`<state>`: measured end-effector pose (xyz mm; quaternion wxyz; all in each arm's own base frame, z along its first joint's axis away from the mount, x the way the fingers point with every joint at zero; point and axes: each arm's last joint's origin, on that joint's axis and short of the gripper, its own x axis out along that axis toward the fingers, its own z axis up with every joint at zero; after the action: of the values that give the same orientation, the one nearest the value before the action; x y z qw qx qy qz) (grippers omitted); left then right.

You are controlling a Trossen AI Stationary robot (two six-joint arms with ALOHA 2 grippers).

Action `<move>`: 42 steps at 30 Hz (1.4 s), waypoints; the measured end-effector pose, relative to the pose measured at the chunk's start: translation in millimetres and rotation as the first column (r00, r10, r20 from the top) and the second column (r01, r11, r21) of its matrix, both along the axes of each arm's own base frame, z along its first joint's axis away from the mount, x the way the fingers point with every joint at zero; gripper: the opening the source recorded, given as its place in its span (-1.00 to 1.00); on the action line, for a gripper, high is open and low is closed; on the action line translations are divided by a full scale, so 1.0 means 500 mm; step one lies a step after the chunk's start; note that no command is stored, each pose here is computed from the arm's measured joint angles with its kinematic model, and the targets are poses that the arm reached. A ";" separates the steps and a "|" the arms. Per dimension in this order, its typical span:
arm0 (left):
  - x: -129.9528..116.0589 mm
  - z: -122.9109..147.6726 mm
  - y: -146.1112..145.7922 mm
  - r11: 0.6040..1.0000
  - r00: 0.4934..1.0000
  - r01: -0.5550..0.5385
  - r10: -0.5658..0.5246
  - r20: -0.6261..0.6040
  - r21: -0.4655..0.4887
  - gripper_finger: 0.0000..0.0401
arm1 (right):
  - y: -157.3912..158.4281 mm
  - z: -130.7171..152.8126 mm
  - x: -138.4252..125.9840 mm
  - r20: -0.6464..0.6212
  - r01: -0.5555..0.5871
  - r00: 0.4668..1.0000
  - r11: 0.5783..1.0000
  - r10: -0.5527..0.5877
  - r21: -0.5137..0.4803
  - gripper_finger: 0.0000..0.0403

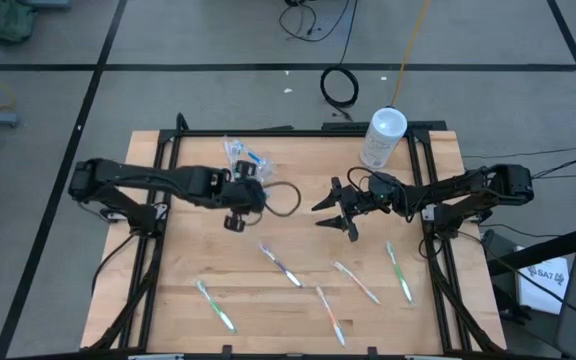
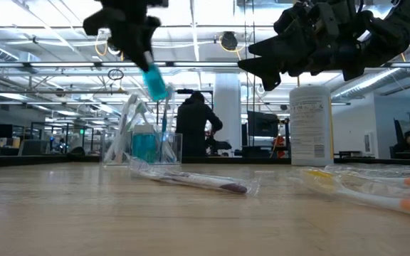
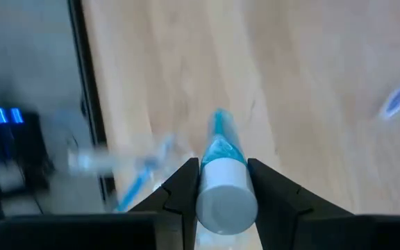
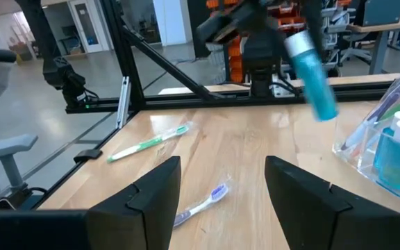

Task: Pick & Place toothbrushing station
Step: Put the mouthwash into the transparent organizer

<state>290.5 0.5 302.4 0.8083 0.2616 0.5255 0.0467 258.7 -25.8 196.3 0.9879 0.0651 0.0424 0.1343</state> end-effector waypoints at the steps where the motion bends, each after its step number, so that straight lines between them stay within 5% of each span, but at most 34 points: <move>1: -0.007 -0.001 0.009 0.999 0.999 -0.048 0.048 -0.014 -0.015 -0.48 | 0.000 0.000 0.000 -0.002 0.000 1.000 1.000 0.000 0.000 0.00; 7: -0.023 -0.005 0.071 0.948 0.952 -0.307 0.306 -0.020 -0.084 -0.47 | 0.000 0.000 0.000 -0.002 0.001 1.000 1.000 -0.001 0.000 0.00; 16: -0.034 -0.002 0.171 0.842 0.846 -0.518 0.530 0.051 -0.152 -0.47 | 0.000 0.000 0.000 -0.002 0.001 1.000 1.000 -0.001 0.000 0.00; 28: -0.042 -0.034 0.254 0.793 0.811 -0.579 0.585 -0.030 -0.191 -0.47 | 0.000 -0.001 0.000 -0.003 0.001 1.000 1.000 -0.001 0.000 0.00; 42: -0.044 -0.060 0.269 0.771 0.804 -0.594 0.581 -0.129 -0.230 -0.47 | 0.000 -0.001 0.000 -0.005 0.001 1.000 1.000 -0.001 0.000 0.00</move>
<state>268.5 135.2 272.4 0.7667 -0.0224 0.6023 0.2211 258.6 -25.8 195.9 0.9879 0.0655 0.0446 0.1336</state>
